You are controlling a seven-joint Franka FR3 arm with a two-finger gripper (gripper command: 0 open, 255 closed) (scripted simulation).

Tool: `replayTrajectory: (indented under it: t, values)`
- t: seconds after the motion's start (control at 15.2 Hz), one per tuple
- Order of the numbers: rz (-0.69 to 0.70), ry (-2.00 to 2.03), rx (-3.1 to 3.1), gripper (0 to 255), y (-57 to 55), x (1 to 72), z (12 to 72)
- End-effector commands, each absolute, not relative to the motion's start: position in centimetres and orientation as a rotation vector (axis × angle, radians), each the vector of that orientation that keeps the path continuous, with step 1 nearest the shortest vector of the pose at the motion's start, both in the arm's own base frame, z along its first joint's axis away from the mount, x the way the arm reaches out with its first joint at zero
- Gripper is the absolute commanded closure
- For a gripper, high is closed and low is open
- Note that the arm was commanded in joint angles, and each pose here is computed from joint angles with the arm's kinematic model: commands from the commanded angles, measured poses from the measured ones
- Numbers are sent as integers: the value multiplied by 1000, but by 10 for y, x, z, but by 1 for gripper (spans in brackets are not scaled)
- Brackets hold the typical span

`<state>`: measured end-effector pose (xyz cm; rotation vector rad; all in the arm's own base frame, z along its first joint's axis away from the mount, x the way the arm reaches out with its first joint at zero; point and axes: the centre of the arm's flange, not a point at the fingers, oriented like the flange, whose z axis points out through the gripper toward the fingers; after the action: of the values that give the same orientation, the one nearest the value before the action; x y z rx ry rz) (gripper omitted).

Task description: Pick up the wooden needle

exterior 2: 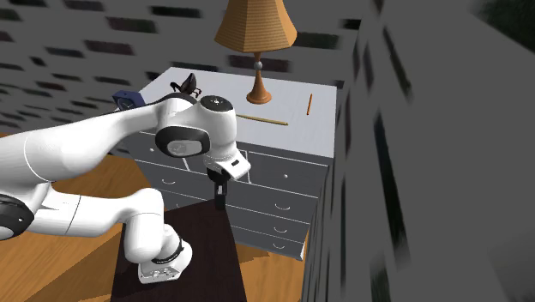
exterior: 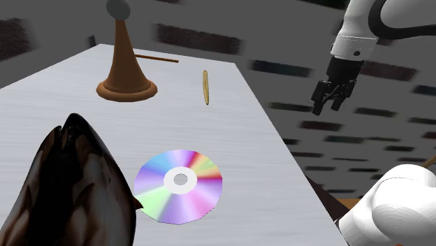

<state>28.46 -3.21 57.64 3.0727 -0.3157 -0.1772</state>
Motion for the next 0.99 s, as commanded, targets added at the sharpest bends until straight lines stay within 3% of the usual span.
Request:
replayTrajectory:
  t: [0.0, 0.92]
  values:
    - [-177, -316, 3073, 0, -32, 285, 576]
    - [-132, -586, 3025, 0, 123, 376, 611]
